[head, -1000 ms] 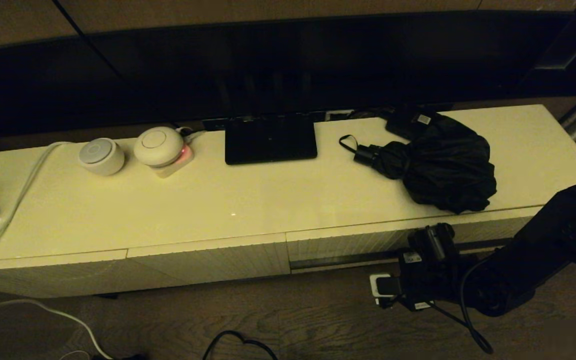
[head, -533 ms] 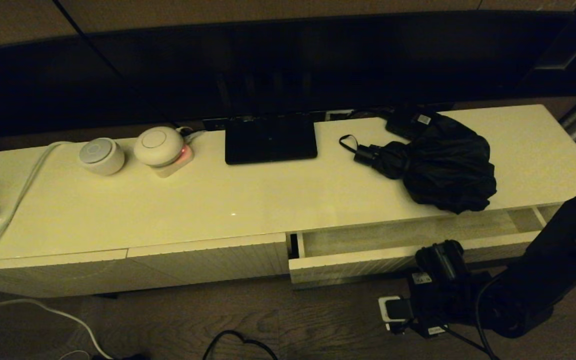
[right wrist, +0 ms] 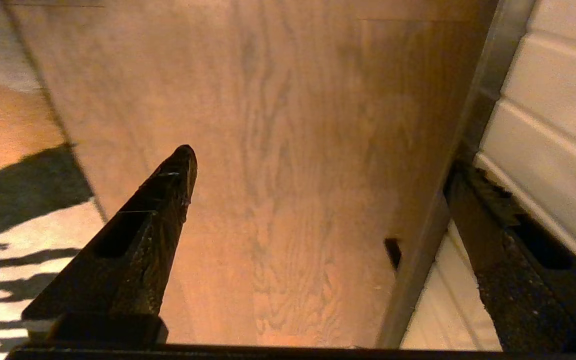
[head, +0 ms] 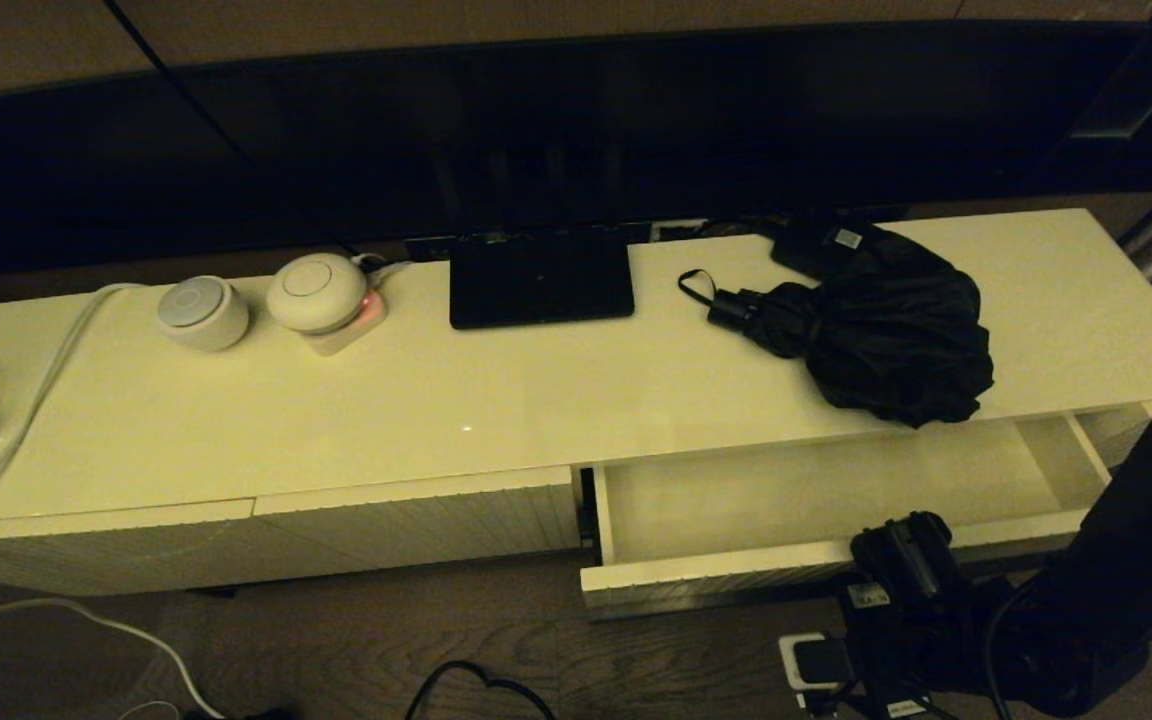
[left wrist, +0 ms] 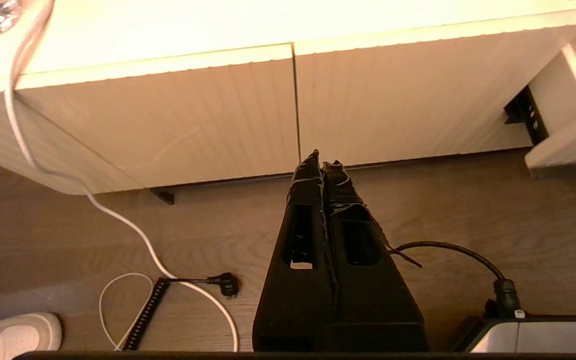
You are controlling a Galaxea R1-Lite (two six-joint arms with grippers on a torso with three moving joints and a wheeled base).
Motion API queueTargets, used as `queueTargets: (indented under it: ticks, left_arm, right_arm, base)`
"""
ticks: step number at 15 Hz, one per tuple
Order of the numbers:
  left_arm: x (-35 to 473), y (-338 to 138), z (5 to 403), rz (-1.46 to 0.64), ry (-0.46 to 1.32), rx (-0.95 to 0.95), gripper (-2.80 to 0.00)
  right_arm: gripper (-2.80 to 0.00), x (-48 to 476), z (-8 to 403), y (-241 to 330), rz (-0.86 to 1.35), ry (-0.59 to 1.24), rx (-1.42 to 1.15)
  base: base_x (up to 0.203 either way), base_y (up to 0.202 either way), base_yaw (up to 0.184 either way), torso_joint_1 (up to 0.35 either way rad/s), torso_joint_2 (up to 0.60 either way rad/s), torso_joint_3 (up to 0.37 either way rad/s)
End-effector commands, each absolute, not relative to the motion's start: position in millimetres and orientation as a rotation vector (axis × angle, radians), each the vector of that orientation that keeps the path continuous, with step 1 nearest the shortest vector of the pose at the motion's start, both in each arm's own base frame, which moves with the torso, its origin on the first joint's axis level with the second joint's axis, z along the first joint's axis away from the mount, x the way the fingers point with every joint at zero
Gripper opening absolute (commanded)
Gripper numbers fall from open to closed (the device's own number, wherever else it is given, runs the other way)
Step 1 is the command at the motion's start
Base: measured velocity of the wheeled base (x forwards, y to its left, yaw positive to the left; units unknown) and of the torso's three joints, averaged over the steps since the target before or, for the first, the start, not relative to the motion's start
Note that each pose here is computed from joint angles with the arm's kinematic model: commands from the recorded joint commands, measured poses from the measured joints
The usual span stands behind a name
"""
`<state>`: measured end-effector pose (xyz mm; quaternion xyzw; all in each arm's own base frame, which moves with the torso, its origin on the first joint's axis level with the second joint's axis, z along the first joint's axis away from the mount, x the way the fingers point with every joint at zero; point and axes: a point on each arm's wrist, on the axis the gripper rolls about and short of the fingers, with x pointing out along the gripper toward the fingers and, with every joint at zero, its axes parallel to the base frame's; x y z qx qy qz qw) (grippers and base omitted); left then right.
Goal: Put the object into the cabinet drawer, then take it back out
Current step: Open the drawer
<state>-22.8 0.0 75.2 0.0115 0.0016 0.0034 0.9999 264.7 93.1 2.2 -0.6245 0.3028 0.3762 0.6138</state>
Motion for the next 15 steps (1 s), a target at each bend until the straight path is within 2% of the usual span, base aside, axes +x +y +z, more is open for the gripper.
queueTargets:
  ticks: [1,9,15]
  left_arm:
    - [-22.6,0.0,74.3,0.008,0.006,0.023,-2.80]
    - [-22.6,0.0,74.3,0.008,0.006,0.023,-2.80]
    - [-22.6,0.0,74.3,0.008,0.006,0.023,-2.80]
  right_arm:
    - [0.00,254.6,6.8,90.0,0.874,0.691,-1.446]
    - [0.00,238.5,35.6,84.6,0.825,0.626,-1.448]
    - [0.00,194.9,98.3,68.7,0.773,0.557,-1.446]
  base:
    - [0.000,0.000,0.000,0.000,0.00,0.000]
    - [0.000,0.000,0.000,0.000,0.00,0.000]
    - [0.000,0.000,0.000,0.000,0.00,0.000]
